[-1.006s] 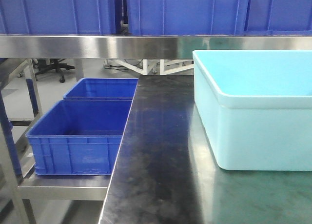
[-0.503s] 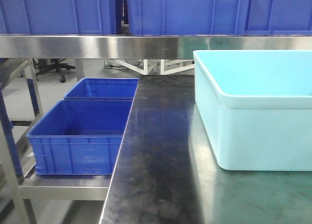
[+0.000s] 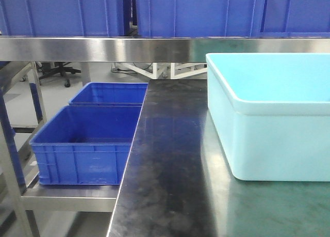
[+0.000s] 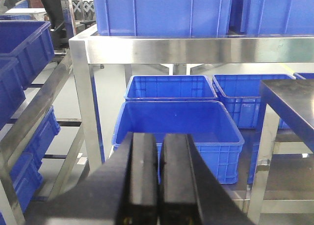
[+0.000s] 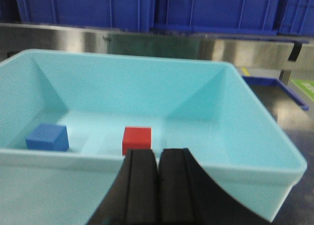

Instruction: Pick red cube and place on left shelf

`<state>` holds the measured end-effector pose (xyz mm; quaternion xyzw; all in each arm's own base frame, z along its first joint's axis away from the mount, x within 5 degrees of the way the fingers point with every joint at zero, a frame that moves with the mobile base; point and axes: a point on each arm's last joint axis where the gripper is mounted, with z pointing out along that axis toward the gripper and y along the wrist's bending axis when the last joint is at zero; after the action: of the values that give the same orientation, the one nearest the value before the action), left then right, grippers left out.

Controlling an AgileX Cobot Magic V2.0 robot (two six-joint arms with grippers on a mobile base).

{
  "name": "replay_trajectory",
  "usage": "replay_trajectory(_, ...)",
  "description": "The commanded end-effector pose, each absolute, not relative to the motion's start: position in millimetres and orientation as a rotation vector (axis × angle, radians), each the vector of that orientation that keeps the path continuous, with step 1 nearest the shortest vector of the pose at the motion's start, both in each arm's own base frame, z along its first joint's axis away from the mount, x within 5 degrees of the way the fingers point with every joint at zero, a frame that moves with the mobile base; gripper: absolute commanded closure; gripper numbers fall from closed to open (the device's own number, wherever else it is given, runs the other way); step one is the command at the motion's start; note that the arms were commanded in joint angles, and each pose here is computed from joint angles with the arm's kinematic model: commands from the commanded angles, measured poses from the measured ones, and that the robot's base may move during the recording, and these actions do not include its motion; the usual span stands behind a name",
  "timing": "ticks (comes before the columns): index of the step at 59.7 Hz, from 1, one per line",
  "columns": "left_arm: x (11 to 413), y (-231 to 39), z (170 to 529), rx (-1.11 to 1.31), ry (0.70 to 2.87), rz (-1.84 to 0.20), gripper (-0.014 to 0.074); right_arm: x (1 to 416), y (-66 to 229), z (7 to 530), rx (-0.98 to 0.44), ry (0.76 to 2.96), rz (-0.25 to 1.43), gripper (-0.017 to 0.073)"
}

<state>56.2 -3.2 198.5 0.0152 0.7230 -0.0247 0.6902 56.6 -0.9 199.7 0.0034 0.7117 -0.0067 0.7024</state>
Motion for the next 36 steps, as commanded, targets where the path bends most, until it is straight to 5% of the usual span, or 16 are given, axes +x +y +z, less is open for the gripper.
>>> replay_trajectory(1,56.0,-3.6,199.6,0.035,1.536,-0.066,0.0492,57.9,-0.6,233.8,-0.009,1.443,-0.029,0.0492)
replay_trajectory(36,56.0,-3.6,199.6,0.035,1.536,-0.066,0.0492,136.6,-1.2,351.7,-0.012,1.449,-0.025,0.0492)
